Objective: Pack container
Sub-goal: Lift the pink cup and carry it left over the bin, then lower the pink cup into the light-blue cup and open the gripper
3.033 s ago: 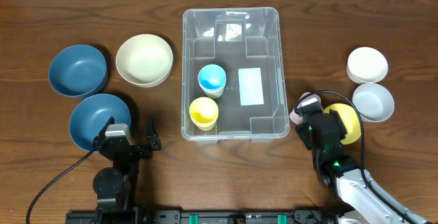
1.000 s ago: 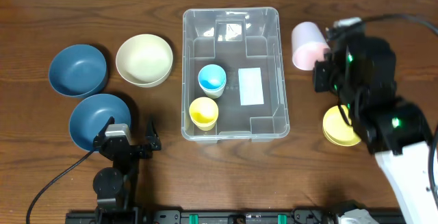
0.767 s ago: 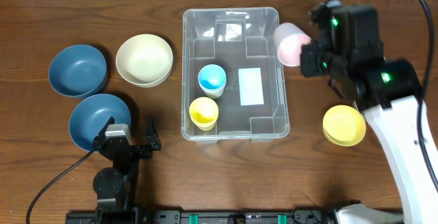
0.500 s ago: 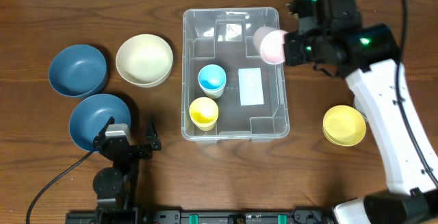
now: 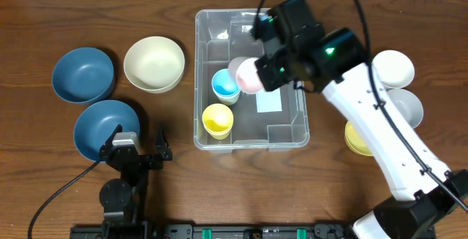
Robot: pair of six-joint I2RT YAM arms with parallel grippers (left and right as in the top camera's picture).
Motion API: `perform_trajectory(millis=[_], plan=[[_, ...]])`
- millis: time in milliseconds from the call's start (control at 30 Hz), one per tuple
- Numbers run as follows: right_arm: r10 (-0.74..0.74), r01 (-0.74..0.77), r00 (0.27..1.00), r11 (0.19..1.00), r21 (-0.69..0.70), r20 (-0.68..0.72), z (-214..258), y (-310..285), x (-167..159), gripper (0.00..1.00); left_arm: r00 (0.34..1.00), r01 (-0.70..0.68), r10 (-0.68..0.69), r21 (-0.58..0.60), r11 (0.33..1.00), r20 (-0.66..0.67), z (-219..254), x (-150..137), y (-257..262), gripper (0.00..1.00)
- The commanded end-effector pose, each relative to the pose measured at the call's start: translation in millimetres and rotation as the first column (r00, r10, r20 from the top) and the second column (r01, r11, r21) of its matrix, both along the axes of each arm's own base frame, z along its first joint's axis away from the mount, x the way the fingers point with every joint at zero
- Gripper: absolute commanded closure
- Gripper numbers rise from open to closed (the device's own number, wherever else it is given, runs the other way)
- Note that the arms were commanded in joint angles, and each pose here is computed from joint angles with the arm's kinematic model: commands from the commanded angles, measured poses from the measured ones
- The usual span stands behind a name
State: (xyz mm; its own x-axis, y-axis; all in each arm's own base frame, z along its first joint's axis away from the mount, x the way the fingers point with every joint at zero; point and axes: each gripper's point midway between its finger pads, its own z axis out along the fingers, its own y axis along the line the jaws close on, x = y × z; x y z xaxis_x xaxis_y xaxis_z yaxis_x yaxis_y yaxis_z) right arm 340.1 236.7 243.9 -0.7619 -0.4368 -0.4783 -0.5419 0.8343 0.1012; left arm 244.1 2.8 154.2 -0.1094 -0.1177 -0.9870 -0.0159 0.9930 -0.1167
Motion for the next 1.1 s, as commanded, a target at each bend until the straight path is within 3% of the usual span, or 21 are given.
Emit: perform_trajectory(millis=[0,667,1067], plan=[[0.061,-0.059,0.996,0.998,-0.025,0.059,10.1,11.5,-3.0,0.99,0.999,0.016,-0.016,0.01,1.0,-0.04,-16.4,0.4,-2.6,0.02],[-0.049,0.033,0.988,0.994,0.108,0.146,59.9,23.1,11.3,0.99,0.999,0.016,-0.016,0.01,1.0,-0.04,-16.4,0.4,-2.6,0.02],[-0.067,0.067,0.998,0.998,-0.018,-0.002,-13.4,31.6,26.9,0.99,0.999,0.016,-0.016,0.01,1.0,-0.04,-16.4,0.4,-2.6,0.02]])
